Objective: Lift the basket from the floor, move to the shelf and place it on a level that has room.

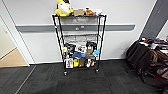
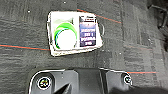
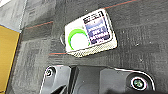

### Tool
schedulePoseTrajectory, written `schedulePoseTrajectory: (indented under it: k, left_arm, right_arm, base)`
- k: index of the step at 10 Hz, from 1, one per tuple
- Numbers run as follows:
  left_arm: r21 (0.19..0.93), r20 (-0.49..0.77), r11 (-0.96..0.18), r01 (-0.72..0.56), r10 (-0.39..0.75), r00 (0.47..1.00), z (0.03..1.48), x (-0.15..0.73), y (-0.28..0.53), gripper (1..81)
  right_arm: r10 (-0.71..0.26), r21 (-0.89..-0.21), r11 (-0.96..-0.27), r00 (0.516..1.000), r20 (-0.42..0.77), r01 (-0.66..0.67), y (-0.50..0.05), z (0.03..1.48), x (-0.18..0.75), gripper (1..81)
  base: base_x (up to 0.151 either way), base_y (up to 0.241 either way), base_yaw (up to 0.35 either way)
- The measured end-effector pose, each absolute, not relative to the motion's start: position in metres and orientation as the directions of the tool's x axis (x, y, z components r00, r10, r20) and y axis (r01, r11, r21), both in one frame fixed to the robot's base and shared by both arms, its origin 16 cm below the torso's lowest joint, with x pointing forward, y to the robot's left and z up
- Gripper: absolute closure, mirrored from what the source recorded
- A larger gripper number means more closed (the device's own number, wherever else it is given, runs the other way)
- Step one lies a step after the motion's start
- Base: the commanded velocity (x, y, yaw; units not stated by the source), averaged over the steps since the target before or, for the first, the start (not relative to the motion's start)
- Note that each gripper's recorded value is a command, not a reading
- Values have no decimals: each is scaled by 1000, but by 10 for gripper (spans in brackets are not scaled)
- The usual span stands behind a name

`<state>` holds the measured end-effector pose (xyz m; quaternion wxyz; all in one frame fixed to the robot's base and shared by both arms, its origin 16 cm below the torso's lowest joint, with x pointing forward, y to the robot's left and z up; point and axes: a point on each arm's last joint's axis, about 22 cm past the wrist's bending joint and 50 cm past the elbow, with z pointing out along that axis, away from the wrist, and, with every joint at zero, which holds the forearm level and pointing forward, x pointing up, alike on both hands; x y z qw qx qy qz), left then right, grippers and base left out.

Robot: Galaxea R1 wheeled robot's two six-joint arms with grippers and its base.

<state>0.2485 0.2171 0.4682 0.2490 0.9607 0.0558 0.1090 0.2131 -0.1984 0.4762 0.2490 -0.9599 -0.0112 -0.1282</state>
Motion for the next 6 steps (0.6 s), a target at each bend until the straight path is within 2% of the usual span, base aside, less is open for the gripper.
schedulePoseTrajectory:
  k: [6]
  left_arm:
    - [482, 178, -871, 93, 201, 963, 469, 262, 231, 10]
  right_arm:
    - [-42, -478, -872, 959, 280, 101, -193, 479, 234, 10]
  base:
    - [0, 0, 0]
